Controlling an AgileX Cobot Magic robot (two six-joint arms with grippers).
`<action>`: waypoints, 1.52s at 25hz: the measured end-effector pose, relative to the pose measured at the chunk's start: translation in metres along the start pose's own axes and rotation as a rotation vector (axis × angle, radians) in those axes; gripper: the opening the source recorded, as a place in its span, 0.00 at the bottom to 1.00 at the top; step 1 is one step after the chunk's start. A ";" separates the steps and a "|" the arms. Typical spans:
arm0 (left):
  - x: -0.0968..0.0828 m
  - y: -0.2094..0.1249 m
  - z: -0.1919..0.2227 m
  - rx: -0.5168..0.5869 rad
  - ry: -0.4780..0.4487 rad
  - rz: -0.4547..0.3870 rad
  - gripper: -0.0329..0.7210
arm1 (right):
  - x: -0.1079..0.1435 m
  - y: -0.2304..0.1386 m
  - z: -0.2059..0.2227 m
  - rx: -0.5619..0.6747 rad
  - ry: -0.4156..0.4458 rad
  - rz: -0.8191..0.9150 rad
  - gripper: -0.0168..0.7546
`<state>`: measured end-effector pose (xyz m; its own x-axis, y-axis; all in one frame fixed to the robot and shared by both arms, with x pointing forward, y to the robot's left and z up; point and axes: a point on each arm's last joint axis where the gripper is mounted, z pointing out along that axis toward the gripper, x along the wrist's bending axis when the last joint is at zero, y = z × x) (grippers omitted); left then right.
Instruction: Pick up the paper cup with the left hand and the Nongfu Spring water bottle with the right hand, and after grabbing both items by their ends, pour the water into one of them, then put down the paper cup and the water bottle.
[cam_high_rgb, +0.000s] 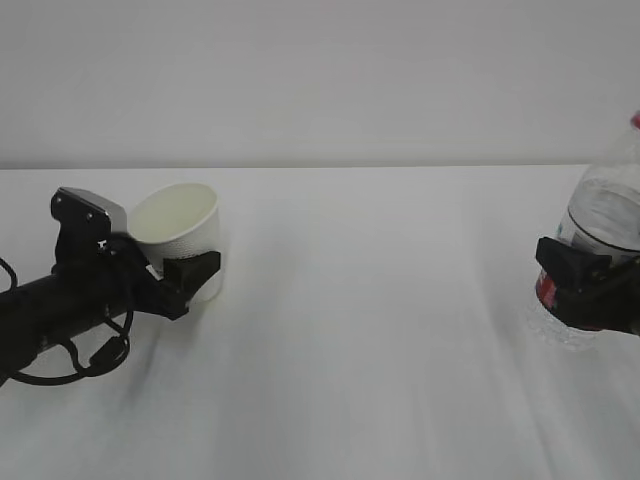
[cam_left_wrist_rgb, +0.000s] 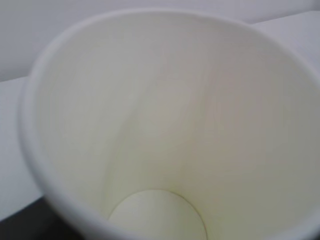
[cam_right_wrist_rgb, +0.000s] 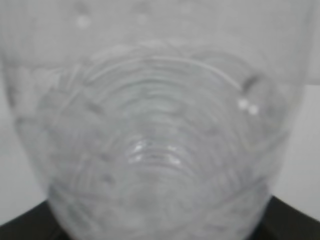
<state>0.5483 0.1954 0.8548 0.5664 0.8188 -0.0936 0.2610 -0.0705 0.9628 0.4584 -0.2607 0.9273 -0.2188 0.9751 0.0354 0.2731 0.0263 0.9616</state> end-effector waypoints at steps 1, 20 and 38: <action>-0.001 0.002 0.000 -0.003 -0.014 0.008 0.77 | 0.000 0.000 0.000 0.000 0.000 -0.004 0.61; -0.051 -0.002 0.004 0.048 -0.310 0.041 0.77 | -0.003 0.000 0.000 -0.002 -0.037 -0.002 0.61; -0.127 -0.008 0.006 0.089 -0.545 0.057 0.77 | -0.004 -0.003 -0.001 0.041 -0.041 -0.001 0.61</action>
<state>0.4788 0.0887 0.8571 0.8979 0.4008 -0.1820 0.2694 -0.1733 0.9473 0.4576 -0.2646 0.9250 -0.1809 0.9832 0.0225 0.3116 0.0357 0.9495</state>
